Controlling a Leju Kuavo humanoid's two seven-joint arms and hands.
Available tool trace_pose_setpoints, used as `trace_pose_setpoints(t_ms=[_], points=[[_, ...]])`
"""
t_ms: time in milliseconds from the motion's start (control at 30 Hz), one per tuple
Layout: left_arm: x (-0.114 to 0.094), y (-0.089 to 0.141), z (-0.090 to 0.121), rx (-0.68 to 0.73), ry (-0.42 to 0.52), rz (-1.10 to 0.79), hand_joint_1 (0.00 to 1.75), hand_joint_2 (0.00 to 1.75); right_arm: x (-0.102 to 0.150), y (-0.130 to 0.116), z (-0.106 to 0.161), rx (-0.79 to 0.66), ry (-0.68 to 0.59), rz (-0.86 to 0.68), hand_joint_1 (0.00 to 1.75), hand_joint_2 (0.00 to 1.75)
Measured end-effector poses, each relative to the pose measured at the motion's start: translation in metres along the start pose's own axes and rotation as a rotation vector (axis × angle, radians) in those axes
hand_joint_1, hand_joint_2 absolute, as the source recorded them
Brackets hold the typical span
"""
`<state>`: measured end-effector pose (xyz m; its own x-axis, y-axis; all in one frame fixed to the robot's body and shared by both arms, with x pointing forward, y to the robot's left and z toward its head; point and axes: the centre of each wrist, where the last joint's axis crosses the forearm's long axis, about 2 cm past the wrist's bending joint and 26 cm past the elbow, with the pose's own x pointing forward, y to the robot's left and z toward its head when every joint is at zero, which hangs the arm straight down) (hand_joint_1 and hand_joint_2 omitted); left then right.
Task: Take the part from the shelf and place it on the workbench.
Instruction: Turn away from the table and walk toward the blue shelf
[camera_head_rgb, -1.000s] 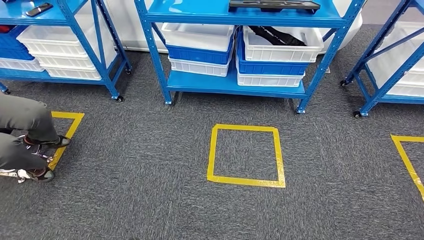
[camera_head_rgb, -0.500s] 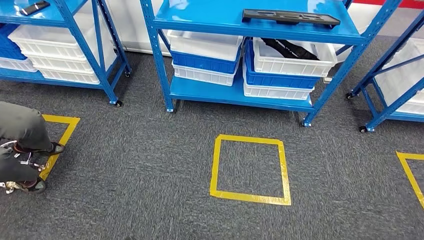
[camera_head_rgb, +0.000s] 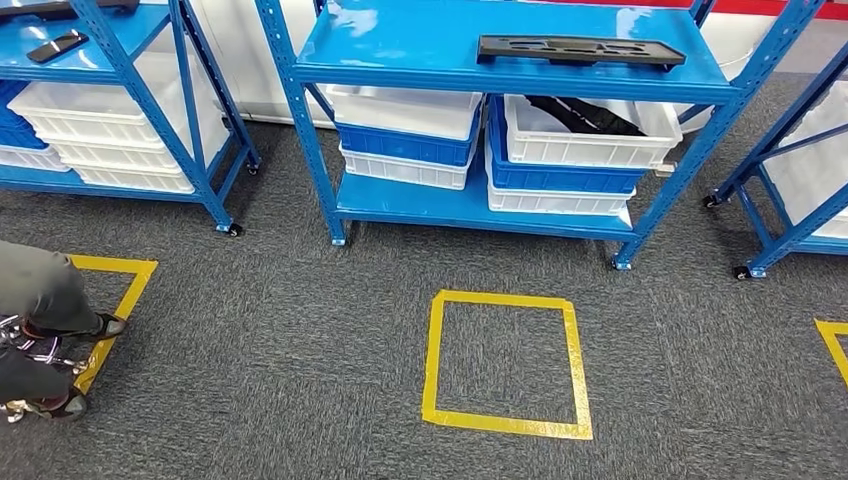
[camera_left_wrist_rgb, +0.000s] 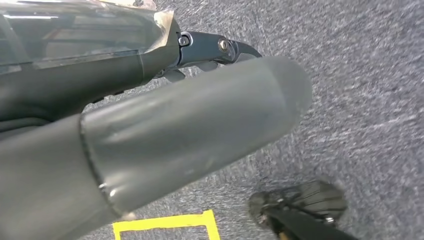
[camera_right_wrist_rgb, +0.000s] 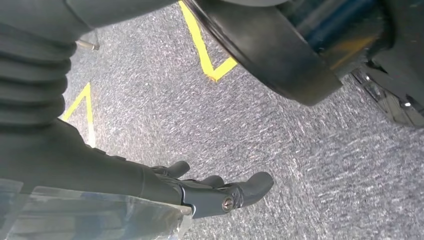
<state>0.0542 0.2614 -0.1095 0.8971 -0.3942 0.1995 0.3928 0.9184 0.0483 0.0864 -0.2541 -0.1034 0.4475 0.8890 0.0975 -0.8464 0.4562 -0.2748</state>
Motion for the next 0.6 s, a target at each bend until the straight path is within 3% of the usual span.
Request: trace_pose_setpoints(t_ms=[600], points=[[-0.003, -0.0004, 0.0002, -0.001, 0.001, -0.002, 0.0, 0.0, -0.0035, -0.0021, -0.0005, -0.005, 0.005, -0.004, 0.0, 1.75]])
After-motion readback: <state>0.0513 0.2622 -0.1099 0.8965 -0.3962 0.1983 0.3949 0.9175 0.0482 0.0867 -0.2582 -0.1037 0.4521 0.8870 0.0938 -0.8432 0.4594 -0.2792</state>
